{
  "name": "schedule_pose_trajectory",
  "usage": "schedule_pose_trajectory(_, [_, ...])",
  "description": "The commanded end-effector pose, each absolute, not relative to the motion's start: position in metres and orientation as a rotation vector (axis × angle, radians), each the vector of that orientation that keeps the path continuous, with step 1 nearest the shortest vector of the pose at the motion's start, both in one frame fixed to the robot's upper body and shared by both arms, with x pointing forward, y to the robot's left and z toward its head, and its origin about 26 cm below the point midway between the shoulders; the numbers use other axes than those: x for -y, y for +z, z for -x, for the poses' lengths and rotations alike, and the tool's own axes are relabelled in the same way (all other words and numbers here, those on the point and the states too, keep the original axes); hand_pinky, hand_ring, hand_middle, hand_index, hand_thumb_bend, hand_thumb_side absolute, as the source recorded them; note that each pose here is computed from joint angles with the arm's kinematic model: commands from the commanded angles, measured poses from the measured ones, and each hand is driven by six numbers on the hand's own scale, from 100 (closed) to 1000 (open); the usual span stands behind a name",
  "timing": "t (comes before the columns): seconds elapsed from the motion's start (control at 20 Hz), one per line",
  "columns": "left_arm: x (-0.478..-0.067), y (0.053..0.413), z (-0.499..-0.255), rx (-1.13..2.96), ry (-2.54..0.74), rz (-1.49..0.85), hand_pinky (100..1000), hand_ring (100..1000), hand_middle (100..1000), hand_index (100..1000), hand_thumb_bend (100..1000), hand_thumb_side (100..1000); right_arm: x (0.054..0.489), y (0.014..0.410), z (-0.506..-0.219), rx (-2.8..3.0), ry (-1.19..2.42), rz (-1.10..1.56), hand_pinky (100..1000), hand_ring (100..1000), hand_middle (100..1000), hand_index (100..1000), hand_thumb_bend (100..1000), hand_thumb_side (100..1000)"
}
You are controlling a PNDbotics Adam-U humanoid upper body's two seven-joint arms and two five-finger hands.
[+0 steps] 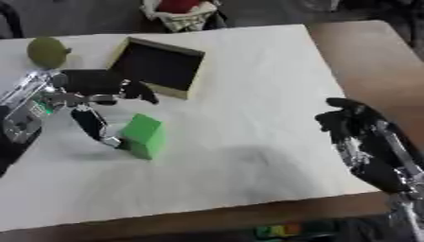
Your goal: Pick up objects on the table and place them in the box.
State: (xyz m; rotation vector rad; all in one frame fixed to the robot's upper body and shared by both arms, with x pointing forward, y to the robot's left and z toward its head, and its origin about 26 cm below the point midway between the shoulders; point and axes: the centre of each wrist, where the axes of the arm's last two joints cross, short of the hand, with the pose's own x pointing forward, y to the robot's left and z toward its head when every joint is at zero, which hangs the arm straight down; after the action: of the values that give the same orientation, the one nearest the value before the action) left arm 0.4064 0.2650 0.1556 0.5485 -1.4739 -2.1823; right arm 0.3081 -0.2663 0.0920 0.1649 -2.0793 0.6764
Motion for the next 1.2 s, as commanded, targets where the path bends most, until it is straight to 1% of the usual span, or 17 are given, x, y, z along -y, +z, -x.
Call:
schedule_pose_trajectory(0.05, [-0.264, 0.163, -0.411, 1.406, -2.318, -0.528, 812, 778, 817, 936, 541, 543, 0.268, 0.098, -0.309, 2.093, 0.694, -0.162, 776, 746, 513, 844, 100, 470])
schedule_pose_trajectory(0.25, [-0.263, 0.156, -0.414, 1.392, -2.315, -0.511, 790, 744, 765, 923, 500, 529, 0.268, 0.098, -0.309, 2.094, 0.694, -0.163, 776, 746, 513, 844, 100, 470])
schedule_pose_trajectory(0.45, [-0.264, 0.152, -0.414, 1.417, -2.285, -0.503, 759, 683, 669, 868, 420, 416, 0.268, 0.098, -0.309, 2.091, 0.694, -0.163, 776, 747, 513, 844, 100, 470])
schedule_pose_trajectory(0.5, [-0.264, 0.152, -0.414, 1.422, -2.279, -0.504, 751, 669, 625, 838, 398, 381, 0.268, 0.098, -0.309, 2.092, 0.694, -0.163, 776, 746, 513, 844, 100, 470])
schedule_pose_trajectory(0.6, [-0.266, 0.153, -0.414, 1.439, -2.262, -0.508, 729, 630, 566, 790, 361, 315, 0.268, 0.098, -0.309, 2.092, 0.694, -0.163, 776, 746, 512, 844, 100, 470])
schedule_pose_trajectory(0.7, [-0.268, 0.157, -0.413, 1.468, -2.238, -0.515, 720, 613, 536, 762, 334, 283, 0.268, 0.098, -0.309, 2.091, 0.695, -0.162, 776, 746, 512, 844, 100, 470])
schedule_pose_trajectory(0.8, [-0.271, 0.165, -0.411, 1.505, -2.21, -0.523, 714, 604, 523, 751, 311, 262, 0.269, 0.098, -0.309, 2.091, 0.694, -0.161, 776, 746, 512, 843, 100, 470])
schedule_pose_trajectory(0.9, [-0.273, 0.177, -0.41, 1.544, -2.188, -0.532, 713, 602, 521, 750, 308, 255, 0.269, 0.098, -0.309, 2.091, 0.695, -0.161, 776, 746, 512, 843, 100, 470])
schedule_pose_trajectory(0.95, [-0.275, 0.185, -0.409, 1.563, -2.177, -0.539, 713, 601, 519, 751, 306, 232, 0.269, 0.098, -0.309, 2.091, 0.696, -0.161, 776, 746, 512, 843, 100, 470])
schedule_pose_trajectory(1.2, [-0.282, 0.222, -0.411, 1.63, -2.091, -0.625, 719, 608, 525, 761, 345, 166, 0.268, 0.097, -0.309, 2.089, 0.7, -0.167, 776, 746, 512, 844, 100, 470])
